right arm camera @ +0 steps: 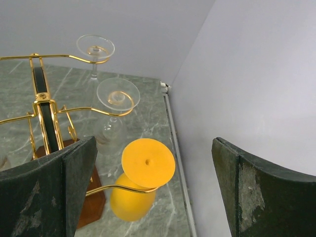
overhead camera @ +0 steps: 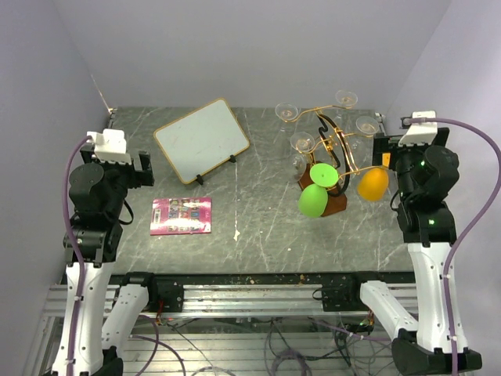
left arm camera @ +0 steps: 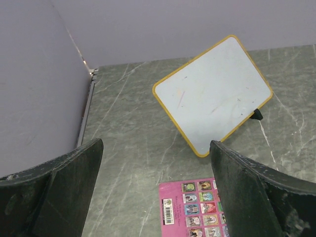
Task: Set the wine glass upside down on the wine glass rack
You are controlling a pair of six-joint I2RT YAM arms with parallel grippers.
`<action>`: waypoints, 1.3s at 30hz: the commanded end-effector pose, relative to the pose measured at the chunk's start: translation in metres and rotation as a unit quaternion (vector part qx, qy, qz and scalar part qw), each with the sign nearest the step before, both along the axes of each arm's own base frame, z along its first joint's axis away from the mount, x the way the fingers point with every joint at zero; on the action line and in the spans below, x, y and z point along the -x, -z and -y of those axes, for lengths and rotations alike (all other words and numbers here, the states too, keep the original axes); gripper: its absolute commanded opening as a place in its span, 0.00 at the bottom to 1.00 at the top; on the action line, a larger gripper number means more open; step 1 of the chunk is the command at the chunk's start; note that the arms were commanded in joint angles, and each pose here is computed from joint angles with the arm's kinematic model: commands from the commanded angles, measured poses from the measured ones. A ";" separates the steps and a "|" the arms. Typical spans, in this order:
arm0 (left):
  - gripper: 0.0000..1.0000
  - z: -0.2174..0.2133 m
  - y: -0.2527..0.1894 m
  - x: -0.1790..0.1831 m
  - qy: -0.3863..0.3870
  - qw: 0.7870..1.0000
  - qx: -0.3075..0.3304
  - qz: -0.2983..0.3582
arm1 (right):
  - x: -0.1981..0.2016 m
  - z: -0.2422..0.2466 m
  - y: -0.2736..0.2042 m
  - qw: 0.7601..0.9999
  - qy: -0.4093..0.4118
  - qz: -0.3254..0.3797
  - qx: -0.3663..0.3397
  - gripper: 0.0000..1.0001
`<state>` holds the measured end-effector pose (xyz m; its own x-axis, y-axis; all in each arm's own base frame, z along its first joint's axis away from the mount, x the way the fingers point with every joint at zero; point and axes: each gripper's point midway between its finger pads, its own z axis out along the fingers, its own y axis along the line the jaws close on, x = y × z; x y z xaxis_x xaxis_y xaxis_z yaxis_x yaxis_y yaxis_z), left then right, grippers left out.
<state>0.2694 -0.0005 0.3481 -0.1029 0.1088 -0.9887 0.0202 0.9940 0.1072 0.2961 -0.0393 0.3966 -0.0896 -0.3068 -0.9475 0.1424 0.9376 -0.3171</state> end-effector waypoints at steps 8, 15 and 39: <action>0.99 -0.011 -0.028 0.014 -0.027 0.999 -0.001 0.034 | 0.011 -0.004 0.005 0.999 -0.019 -0.002 -0.034 1.00; 0.99 -0.015 -0.025 0.019 -0.040 0.999 0.002 0.036 | 0.015 0.015 0.004 0.999 0.030 0.007 -0.032 1.00; 0.99 -0.014 -0.020 0.017 -0.037 0.999 0.004 0.029 | 0.007 0.003 0.022 0.999 -0.008 -0.018 -0.044 1.00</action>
<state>0.2536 0.0093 0.3660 -0.0570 0.1023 -0.9931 -0.0386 0.9938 0.1046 0.2859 -0.0416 0.3785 -0.1185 -0.2322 -0.9654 0.1208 0.9617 -0.2461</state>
